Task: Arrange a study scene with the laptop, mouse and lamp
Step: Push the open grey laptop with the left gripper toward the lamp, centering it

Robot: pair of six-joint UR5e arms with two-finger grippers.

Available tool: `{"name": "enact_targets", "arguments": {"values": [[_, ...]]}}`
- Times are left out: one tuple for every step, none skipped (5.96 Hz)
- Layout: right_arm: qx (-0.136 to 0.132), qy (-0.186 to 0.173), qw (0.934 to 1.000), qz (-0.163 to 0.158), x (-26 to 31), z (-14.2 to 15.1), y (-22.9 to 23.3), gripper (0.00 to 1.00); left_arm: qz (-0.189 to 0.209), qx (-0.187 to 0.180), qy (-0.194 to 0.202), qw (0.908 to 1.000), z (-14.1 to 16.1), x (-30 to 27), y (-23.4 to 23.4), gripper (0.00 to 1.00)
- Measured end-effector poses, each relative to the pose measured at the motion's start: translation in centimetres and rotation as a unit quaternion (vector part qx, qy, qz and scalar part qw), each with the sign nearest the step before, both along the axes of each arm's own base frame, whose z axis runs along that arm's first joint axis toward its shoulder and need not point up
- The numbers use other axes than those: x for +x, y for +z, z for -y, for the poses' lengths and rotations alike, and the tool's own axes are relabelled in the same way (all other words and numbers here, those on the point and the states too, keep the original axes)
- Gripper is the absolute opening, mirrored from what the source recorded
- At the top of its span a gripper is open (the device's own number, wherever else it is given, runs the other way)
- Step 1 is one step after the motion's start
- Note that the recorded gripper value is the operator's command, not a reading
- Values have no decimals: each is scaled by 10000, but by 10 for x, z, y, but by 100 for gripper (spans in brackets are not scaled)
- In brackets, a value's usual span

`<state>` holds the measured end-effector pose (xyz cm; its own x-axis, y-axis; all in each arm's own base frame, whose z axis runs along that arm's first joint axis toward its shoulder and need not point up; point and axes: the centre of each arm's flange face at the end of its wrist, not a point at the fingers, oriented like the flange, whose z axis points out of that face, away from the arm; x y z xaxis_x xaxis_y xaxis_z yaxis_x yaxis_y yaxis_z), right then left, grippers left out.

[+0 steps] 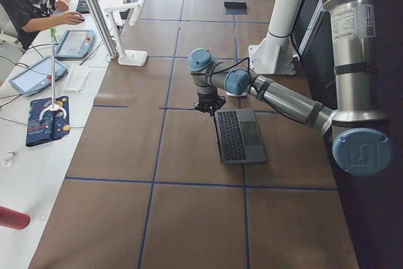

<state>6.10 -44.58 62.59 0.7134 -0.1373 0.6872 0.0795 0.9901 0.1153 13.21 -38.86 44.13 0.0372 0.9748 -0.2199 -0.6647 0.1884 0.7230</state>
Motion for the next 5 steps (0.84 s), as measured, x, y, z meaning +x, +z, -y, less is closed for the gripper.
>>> {"name": "enact_targets", "arguments": {"values": [[-7,-1,10000,16,0,0,0,100,-44,85,-2,10000,7,3,-27,0],[-14,-1,10000,21,0,-1,1,100,-85,173,-6,9998,24,12,-62,0],[-23,-1,10000,28,0,-1,2,100,-162,338,-8,9993,45,22,-100,0],[-34,-2,10000,35,-1,-1,3,100,-268,565,-8,9980,64,32,-133,0],[-51,0,10000,40,-1,-1,4,100,-359,751,-9,9965,86,44,-161,0]]}}
